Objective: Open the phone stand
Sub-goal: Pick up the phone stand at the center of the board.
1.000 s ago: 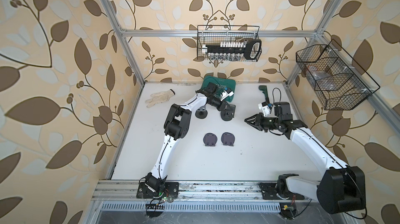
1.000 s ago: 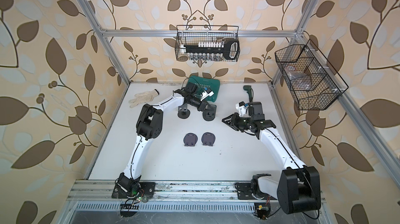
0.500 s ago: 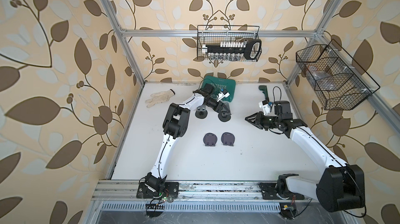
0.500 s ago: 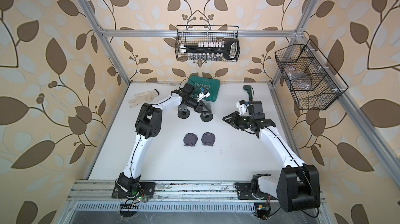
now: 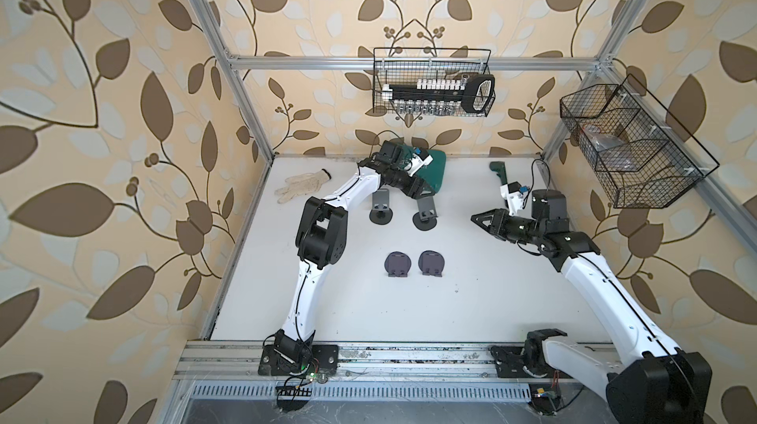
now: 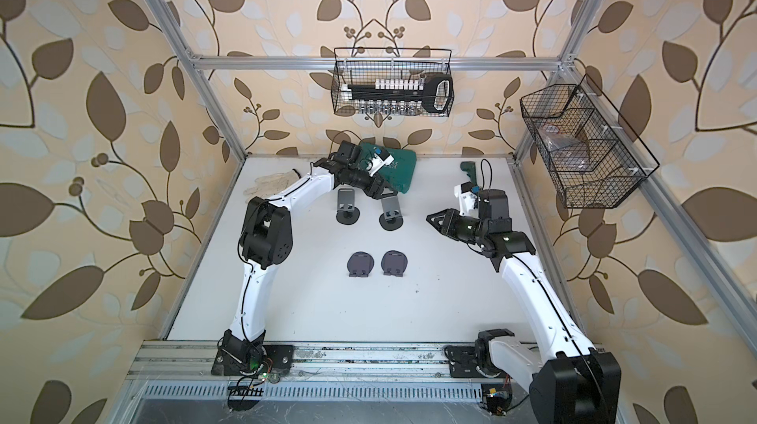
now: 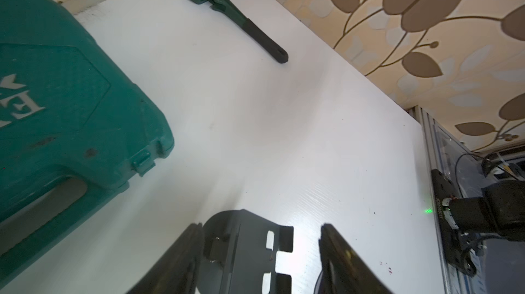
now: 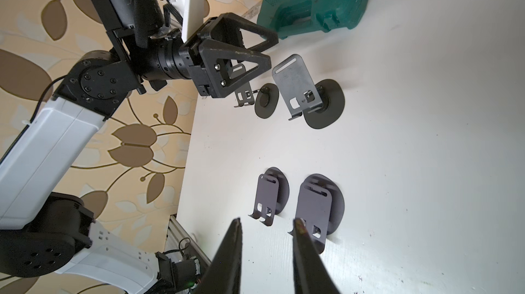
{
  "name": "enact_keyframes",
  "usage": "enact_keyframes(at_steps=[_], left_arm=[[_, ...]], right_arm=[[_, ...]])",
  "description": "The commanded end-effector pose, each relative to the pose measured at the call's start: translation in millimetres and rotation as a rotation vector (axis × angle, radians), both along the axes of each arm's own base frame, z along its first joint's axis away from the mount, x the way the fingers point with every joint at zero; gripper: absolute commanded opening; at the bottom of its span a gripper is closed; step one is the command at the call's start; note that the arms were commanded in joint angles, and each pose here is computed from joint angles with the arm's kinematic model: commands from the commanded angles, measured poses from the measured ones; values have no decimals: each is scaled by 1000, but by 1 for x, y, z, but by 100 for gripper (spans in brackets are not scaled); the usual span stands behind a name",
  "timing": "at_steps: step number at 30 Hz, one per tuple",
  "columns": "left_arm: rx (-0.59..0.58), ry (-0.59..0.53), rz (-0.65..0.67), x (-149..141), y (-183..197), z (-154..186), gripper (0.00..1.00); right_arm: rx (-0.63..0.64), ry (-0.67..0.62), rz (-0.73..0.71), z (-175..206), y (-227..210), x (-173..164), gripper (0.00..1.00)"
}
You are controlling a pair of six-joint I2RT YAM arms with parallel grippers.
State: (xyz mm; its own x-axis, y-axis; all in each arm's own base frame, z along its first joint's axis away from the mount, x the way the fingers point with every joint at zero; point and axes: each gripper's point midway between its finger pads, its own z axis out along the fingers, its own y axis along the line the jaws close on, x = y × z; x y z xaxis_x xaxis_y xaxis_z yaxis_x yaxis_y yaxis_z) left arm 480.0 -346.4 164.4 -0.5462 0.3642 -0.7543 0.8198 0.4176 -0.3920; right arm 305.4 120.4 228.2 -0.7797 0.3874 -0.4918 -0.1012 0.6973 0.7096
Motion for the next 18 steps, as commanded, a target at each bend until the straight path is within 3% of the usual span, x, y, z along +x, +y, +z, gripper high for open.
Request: enact_keyframes(at_steps=[1,4,9,13,18], left_arm=[[32,-105,145,12,22,47,68],[35,-129,242,3,38,74,68],[-83,-47,273,-50,52,115,68],[-129,77,307,-91,62,105,67],[-35,180,294,-154,66,67,67]], right_arm=[[-31,-76,-19,27,-6,-5,27],[-57,-116,-31,39,-10,-12,28],[-114,-171,-35,51,-15,-21,34],[-176,-236,-16,62,-8,-28,38],[-281,-335,42,72,11,-41,47]])
